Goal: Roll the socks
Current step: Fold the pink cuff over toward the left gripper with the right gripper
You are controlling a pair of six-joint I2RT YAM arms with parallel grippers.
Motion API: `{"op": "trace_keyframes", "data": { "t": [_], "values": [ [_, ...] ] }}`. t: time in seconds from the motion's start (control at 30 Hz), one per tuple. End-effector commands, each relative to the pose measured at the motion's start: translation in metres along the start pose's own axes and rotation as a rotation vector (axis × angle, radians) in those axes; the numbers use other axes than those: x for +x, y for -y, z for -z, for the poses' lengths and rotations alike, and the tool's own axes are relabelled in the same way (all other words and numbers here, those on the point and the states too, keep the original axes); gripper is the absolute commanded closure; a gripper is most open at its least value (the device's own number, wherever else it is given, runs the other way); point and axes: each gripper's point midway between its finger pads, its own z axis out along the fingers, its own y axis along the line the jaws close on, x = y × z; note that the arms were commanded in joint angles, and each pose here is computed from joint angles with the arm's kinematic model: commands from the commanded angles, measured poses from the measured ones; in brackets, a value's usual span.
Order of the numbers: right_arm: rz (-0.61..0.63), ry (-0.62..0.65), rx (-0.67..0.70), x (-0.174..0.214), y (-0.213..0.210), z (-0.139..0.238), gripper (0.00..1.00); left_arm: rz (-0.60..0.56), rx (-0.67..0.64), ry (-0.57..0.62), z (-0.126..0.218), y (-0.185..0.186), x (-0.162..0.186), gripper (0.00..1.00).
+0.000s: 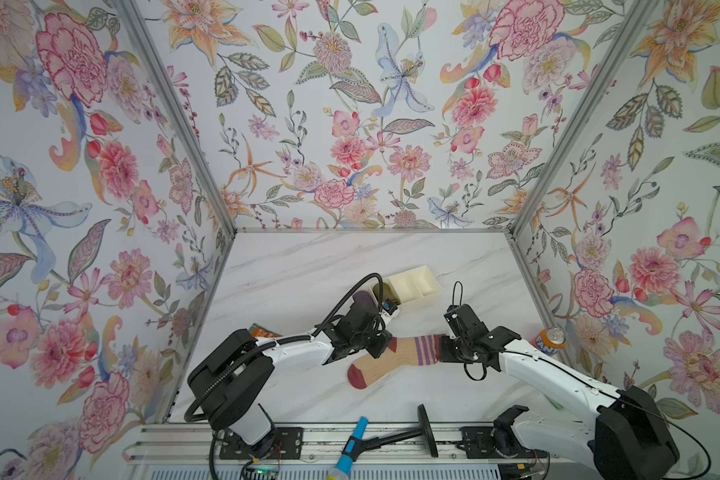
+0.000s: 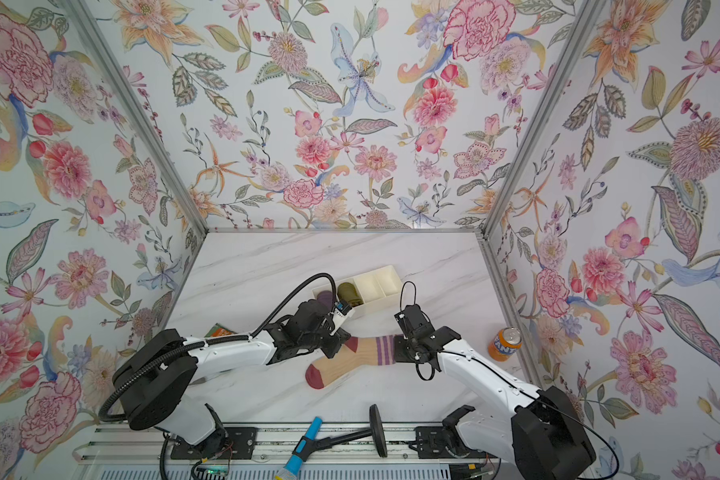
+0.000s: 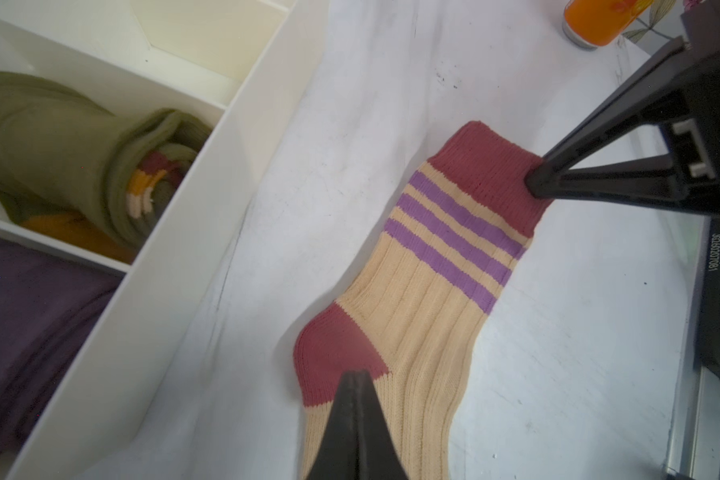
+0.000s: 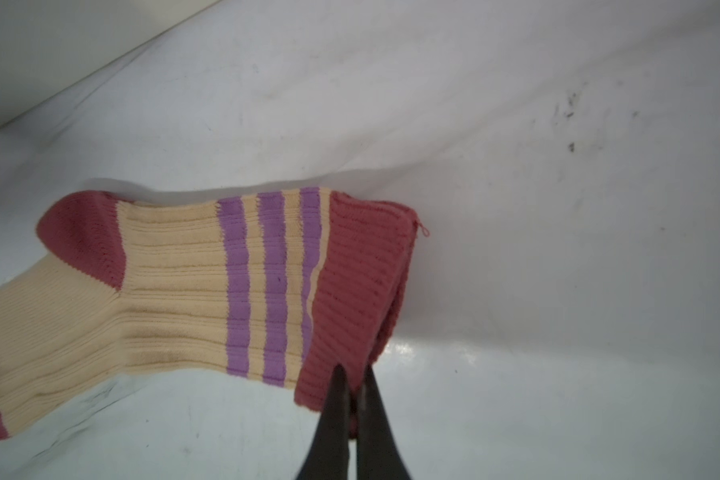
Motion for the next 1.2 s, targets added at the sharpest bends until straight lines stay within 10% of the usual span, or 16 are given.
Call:
{"op": "trace_keyframes", "data": {
  "t": [0.0,1.17],
  "values": [
    [0.056,0.031,-0.008,-0.010,-0.010,0.005,1.00,0.021,0.029,0.061,0.013,0.002,-0.014,1.00],
    [0.303,-0.080,-0.341,0.017,-0.098,-0.014,1.00,0.106,0.017,-0.038,-0.003,-0.016,0.028,1.00]
  ]
}}
